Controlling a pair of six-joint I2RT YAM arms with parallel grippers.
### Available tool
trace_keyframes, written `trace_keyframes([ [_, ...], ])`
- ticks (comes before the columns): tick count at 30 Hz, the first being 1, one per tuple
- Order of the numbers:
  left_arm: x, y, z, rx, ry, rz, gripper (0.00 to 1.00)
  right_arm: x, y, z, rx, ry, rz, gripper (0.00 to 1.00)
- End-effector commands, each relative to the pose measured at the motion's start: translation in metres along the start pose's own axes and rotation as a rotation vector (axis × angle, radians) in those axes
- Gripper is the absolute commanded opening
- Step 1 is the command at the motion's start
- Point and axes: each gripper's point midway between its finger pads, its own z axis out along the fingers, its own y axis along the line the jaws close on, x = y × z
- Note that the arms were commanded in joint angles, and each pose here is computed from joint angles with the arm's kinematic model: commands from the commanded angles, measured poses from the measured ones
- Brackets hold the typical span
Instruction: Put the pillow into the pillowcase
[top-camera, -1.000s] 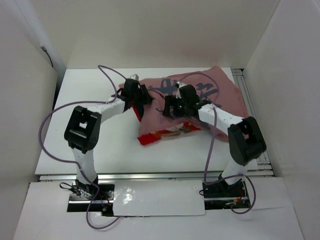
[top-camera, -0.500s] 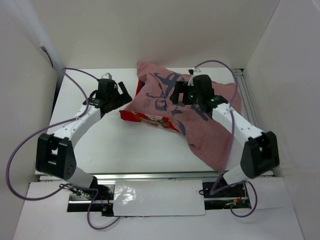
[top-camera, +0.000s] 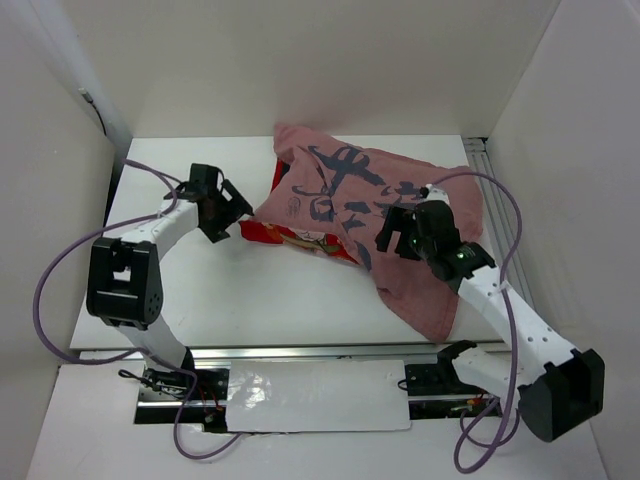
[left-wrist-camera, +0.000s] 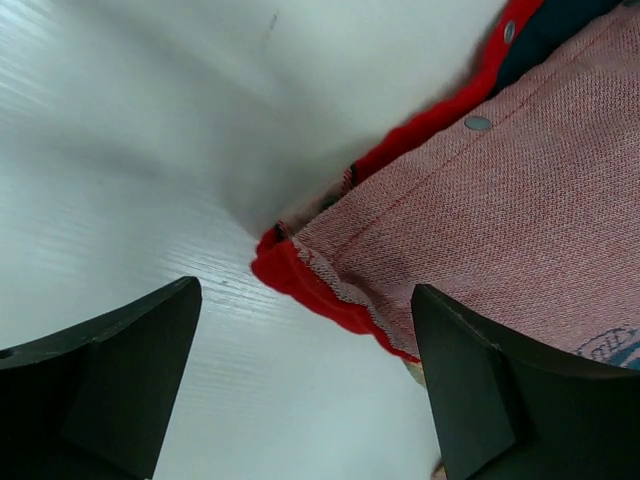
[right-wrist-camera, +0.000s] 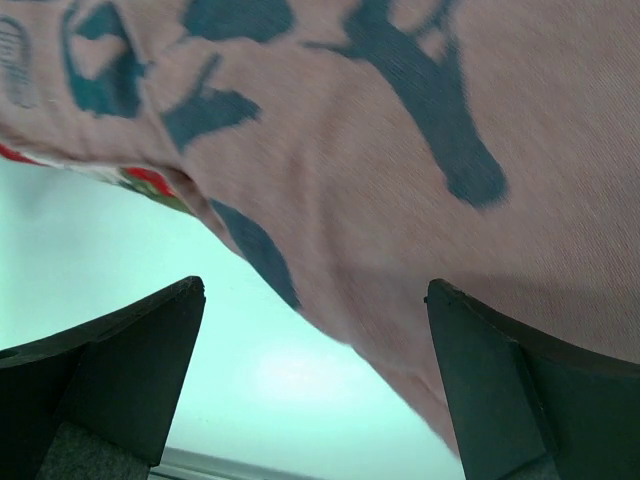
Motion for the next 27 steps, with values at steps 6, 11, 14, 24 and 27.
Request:
trace_keyframes([
  [6, 0.030, -0.039, 0.022, 0.098, 0.086, -0.089, 0.82, 0.053, -0.045, -0.031, 0.162, 0.038, 0.196, 0.99],
  [11, 0.046, -0.032, 0.050, 0.054, 0.158, -0.069, 0.00, 0.072, -0.063, -0.033, 0.227, 0.047, 0.243, 0.99],
  [14, 0.038, -0.020, 0.053, 0.012, 0.150, -0.036, 0.00, 0.068, -0.069, -0.029, 0.250, -0.002, 0.258, 0.99],
  [24, 0.004, 0.049, -0.009, -0.124, -0.157, -0.070, 0.00, -0.001, -0.090, 0.052, 0.349, -0.159, 0.242, 0.99],
  [27, 0.009, 0.081, -0.012, -0.203, -0.170, -0.097, 0.00, -0.026, -0.107, 0.077, 0.414, -0.212, 0.210, 0.99],
])
